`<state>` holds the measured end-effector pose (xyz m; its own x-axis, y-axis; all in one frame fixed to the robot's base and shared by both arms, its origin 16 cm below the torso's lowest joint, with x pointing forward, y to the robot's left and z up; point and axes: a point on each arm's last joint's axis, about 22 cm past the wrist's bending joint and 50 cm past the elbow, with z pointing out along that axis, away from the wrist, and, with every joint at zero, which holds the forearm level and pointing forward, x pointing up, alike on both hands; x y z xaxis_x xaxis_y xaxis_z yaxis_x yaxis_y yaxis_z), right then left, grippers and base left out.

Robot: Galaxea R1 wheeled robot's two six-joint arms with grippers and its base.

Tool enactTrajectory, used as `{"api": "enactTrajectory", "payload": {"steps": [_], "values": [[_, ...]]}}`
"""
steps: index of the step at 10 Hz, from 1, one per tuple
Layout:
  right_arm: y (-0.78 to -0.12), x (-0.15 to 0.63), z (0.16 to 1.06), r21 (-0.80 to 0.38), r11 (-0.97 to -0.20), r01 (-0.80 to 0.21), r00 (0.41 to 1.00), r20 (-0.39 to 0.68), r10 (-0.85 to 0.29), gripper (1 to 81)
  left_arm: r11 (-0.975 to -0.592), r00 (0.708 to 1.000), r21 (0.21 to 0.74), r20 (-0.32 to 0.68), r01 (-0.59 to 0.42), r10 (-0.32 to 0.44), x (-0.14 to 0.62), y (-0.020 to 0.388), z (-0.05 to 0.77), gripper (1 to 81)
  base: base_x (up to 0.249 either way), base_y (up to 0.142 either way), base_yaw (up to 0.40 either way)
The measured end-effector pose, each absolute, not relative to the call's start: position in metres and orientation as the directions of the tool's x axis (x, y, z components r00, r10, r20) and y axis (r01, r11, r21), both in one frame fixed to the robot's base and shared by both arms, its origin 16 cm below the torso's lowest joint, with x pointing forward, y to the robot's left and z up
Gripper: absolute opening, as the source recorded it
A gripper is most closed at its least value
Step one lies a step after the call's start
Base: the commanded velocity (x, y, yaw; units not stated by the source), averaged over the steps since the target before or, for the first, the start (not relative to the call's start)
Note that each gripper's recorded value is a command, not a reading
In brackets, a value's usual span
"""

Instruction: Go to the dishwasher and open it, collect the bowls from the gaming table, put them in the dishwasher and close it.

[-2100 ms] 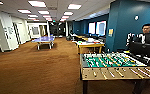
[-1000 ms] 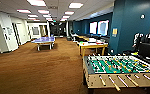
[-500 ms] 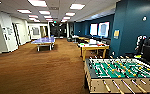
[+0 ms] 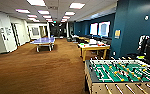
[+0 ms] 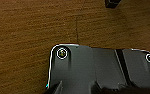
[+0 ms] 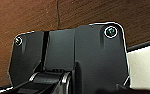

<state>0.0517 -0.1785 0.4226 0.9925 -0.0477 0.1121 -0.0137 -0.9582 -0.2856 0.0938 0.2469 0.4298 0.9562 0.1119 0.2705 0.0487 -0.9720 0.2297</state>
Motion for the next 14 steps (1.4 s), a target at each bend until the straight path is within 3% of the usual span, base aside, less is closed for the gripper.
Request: {"api": "enactTrajectory", "payload": {"steps": [6,14], "values": [[-0.177,0.054,0.423,-0.288,-0.957,-0.013,0.992,0.116,-0.048,81.1,-0.972,0.956,0.23,0.271,0.049,0.112,0.094,0.246,0.43,81.1,0.178,0.08,0.0],[-0.177,0.054,0.423,-0.289,-0.957,-0.012,0.992,0.115,-0.047,81.1,-0.972,0.956,0.231,0.272,0.048,0.113,0.095,0.246,0.43,81.1,0.144,0.123,0.0]]}}
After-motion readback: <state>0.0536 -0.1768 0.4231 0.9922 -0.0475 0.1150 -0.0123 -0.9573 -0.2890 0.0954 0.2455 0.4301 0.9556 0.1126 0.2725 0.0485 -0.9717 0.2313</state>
